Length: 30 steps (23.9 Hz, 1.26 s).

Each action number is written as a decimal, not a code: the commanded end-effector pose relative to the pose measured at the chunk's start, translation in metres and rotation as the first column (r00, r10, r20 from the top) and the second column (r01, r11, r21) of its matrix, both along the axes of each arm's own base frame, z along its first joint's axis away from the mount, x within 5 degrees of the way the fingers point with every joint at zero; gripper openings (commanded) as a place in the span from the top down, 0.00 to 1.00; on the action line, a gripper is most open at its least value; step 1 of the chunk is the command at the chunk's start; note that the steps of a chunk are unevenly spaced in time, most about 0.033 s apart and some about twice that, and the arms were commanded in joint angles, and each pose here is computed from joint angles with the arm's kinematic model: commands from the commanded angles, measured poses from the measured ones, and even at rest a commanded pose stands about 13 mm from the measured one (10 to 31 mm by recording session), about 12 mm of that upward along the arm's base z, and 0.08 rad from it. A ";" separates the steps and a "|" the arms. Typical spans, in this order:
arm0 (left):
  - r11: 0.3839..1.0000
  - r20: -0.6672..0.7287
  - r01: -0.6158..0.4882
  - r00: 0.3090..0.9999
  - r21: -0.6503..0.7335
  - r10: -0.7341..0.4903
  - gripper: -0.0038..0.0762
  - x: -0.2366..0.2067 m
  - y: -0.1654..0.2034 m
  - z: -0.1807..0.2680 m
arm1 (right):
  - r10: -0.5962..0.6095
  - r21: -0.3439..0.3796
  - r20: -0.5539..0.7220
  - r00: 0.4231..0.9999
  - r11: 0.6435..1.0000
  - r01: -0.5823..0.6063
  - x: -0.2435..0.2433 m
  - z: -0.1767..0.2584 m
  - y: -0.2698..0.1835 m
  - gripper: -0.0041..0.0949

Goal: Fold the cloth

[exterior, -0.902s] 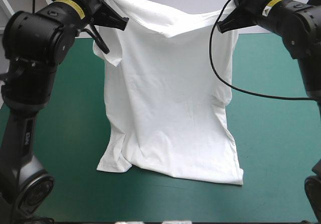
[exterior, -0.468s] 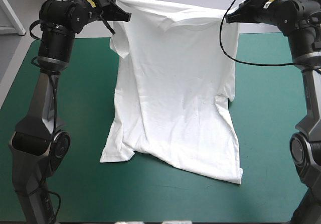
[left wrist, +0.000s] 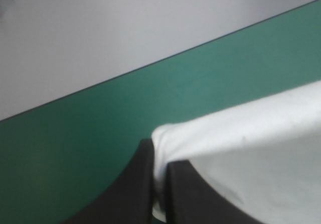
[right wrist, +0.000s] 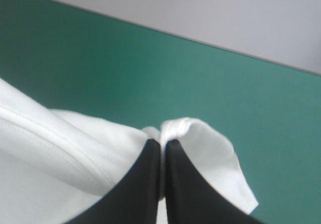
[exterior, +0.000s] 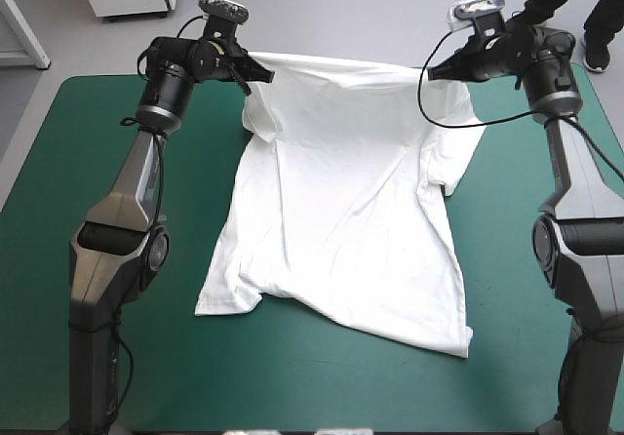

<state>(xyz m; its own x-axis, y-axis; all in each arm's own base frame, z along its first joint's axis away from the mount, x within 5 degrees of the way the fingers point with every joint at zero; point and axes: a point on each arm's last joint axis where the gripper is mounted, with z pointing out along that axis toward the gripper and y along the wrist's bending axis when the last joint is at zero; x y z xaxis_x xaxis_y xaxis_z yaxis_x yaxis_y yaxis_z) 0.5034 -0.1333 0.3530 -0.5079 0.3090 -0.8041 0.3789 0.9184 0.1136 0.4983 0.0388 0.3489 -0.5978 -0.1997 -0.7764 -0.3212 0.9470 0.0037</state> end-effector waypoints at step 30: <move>0.994 -0.346 0.025 0.936 -0.106 -0.061 0.48 -0.118 0.054 0.061 | 0.107 0.154 -0.254 0.961 0.986 -0.069 -0.128 0.014 -0.041 0.43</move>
